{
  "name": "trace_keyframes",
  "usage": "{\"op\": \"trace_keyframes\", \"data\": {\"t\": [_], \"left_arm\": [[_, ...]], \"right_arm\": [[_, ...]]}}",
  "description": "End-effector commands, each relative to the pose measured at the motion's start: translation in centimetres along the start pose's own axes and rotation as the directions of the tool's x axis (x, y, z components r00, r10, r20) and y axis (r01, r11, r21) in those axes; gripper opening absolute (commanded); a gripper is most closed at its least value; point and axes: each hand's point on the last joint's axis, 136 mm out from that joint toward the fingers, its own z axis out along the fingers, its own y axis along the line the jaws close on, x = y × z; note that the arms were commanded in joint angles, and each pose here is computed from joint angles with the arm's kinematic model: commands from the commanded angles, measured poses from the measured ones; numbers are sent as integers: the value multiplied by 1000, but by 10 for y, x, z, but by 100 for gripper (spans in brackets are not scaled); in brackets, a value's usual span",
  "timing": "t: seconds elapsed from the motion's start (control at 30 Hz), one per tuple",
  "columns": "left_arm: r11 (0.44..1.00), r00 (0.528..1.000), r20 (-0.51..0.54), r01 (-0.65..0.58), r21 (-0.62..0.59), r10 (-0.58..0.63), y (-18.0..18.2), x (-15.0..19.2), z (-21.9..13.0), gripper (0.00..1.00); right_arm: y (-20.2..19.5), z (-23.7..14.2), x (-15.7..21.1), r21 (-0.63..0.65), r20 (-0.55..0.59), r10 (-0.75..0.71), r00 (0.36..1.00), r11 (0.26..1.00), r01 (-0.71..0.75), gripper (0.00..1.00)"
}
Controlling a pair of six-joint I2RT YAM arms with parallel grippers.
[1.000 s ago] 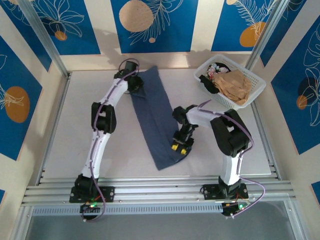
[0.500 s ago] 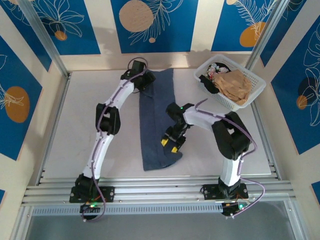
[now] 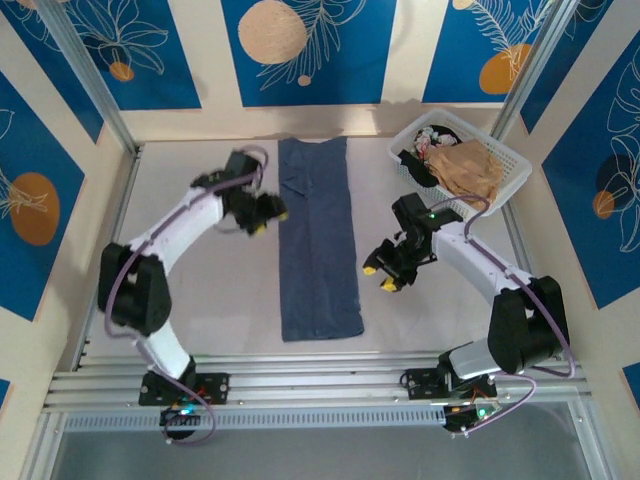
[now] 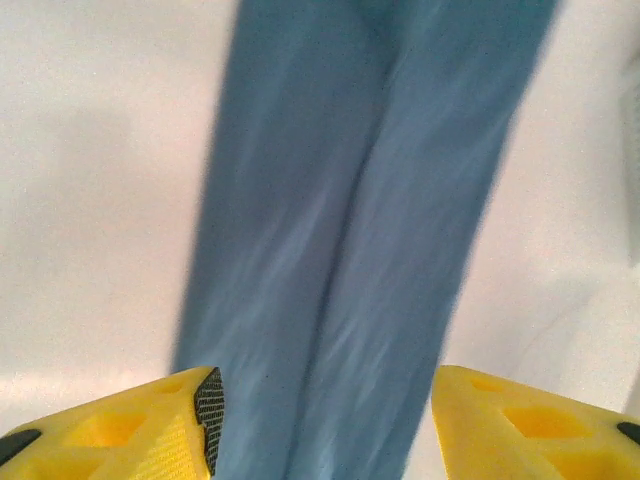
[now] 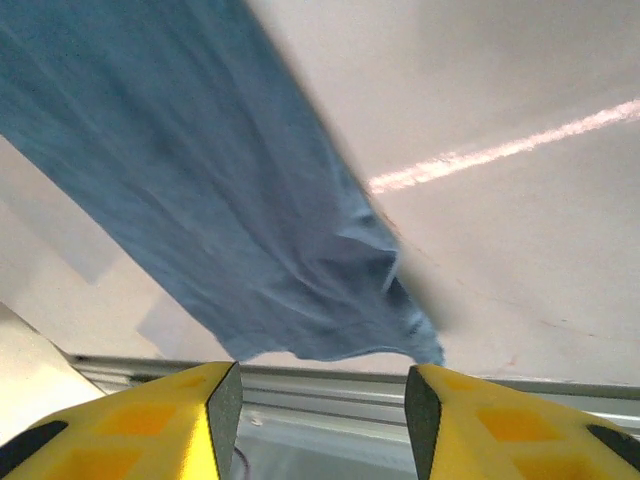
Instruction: Fold and stack the t-shirts
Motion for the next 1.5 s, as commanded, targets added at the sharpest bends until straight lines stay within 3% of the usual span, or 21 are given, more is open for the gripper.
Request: {"op": "trace_keyframes", "data": {"t": [0.0,0.17,0.4,0.47,0.57,0.83,1.07,1.17,1.47], "left_arm": [[1000,982,-191,1,15,2,19,86,13,63],[998,972,-230,54,29,-46,27,127,38,67],[1000,969,-248,17,-16,-21,25,144,64,64],[999,965,-261,2,-45,-13,28,146,70,59],[996,966,-259,-12,-91,-12,36,146,76,44],[995,969,-245,-27,-101,2,36,143,77,12],[993,967,-256,-31,-111,2,44,148,74,6],[993,966,-259,-33,-110,3,46,149,74,4],[993,964,-258,-79,-83,55,46,151,65,0]], "right_arm": [[-5,13,20,-37,-103,-107,989,994,104,50],[-19,34,31,-42,-177,-96,980,995,90,51],[-22,44,39,-19,-213,-112,971,994,111,51],[-25,47,42,-7,-226,-106,968,994,107,51],[-29,52,46,15,-243,-103,965,994,110,51],[-31,72,59,90,-287,-117,951,985,148,48],[-35,89,67,132,-301,-83,950,983,128,43],[-36,96,71,149,-302,-78,950,981,127,39],[-38,98,76,211,-284,-66,957,969,130,3]]}}
